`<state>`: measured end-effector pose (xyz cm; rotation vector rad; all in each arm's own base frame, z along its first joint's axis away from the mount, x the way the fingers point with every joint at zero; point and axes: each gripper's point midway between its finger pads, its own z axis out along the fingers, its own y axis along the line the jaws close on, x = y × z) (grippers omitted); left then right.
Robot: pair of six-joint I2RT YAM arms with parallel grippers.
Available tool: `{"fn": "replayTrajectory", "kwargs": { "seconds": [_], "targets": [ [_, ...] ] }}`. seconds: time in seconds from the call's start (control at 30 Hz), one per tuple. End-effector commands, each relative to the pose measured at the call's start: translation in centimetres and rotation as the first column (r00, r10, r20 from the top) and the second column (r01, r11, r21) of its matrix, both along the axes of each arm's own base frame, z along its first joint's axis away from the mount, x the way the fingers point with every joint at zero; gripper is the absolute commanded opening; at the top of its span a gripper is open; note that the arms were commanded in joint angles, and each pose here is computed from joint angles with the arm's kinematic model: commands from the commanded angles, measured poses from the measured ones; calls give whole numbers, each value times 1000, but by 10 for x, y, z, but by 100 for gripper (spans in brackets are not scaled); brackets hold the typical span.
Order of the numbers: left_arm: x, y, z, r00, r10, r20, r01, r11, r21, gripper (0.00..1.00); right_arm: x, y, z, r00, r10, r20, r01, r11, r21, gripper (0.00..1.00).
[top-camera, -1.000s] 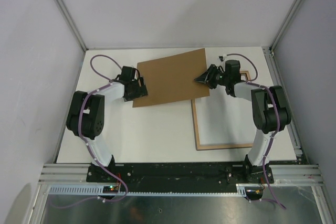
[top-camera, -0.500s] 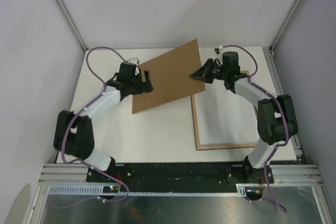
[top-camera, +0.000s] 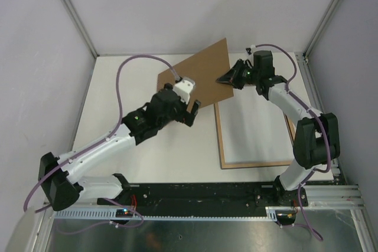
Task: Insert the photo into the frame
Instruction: Pick up the backboard from the center of the board, then pass from the right arm to the left
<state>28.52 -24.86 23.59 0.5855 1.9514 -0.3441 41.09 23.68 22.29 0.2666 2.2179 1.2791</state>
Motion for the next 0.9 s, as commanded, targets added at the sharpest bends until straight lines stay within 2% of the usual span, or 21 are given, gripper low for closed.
{"fn": "replayTrajectory", "kwargs": {
  "seconds": [0.0, 0.3, 0.47, 0.63, 0.87],
  "targets": [
    [-3, 3, -9, 996, -10, 88, -4, 988, 152, 97, -7, 6, 79, 985, 22, 169, -33, 997, 64, 0],
    [-11, -18, -22, 975, -47, 216, -25, 947, 320, 100, -15, 17, 98, 988, 27, 155, -38, 997, 67, 0],
    [-2, -13, -26, 929, -21, 369, -160, 878, 452, 100, -19, 23, 108, 990, 43, 131, -54, 995, 82, 0],
    [11, -7, -20, 859, 22, 512, -309, 819, 483, 100, -23, 25, 115, 992, 49, 114, -59, 995, 84, 0],
    [17, -4, -16, 819, 30, 572, -377, 780, 499, 96, -29, 22, 112, 993, 48, 104, -54, 997, 59, 0]
  ]
}}
